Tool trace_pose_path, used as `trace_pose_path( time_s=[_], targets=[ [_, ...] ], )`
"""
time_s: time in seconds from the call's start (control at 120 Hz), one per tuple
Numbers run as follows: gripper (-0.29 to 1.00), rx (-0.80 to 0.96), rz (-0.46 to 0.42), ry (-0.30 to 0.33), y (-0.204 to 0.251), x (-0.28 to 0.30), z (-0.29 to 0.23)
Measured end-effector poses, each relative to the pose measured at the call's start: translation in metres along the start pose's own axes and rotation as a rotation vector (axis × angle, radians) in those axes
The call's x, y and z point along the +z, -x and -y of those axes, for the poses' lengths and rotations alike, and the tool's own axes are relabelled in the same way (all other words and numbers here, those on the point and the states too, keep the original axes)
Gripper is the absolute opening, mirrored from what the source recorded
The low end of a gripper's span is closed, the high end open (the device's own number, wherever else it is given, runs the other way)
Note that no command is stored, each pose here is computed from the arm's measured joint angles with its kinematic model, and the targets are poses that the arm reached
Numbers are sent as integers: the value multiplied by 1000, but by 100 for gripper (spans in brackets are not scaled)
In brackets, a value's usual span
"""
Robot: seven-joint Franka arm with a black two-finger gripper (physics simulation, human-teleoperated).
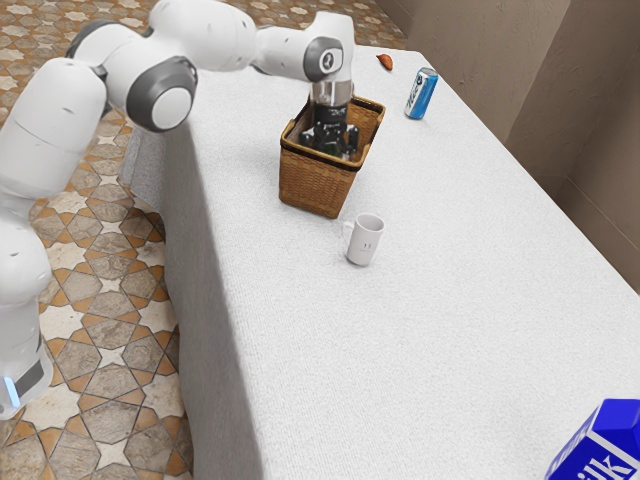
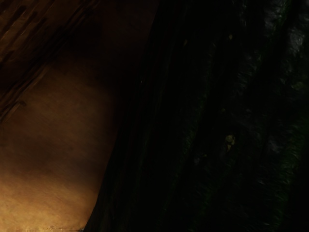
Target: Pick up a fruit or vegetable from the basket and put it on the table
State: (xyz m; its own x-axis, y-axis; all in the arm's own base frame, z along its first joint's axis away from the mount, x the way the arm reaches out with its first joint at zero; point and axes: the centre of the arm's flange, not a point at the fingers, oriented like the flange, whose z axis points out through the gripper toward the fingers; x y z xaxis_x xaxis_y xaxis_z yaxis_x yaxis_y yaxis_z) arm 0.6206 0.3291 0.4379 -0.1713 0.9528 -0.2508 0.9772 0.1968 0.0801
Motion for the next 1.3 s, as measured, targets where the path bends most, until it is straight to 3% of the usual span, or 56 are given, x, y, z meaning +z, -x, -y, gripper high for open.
trace_pose_path(
  time_s=[0.15, 0.242, 0.275, 0.433, 0.525, 0.717, 0.992, 1.142, 1.3],
  targets=[
    [24, 1, -18, 32, 2, -27, 5],
    [-21, -2, -35, 60, 6, -53, 10],
    [-8, 2, -51, 69, 8, -65, 13],
    [8, 32, -112, 123, 26, -122, 27],
    [19, 62, -163, 195, 46, -178, 44],
    [18, 210, -224, 285, 140, -233, 48],
    [16, 499, -184, 316, 351, -187, 9],
    [49, 541, -167, 350, 391, -180, 11],
    [63, 426, -142, 326, 368, -151, 13]
  ],
)
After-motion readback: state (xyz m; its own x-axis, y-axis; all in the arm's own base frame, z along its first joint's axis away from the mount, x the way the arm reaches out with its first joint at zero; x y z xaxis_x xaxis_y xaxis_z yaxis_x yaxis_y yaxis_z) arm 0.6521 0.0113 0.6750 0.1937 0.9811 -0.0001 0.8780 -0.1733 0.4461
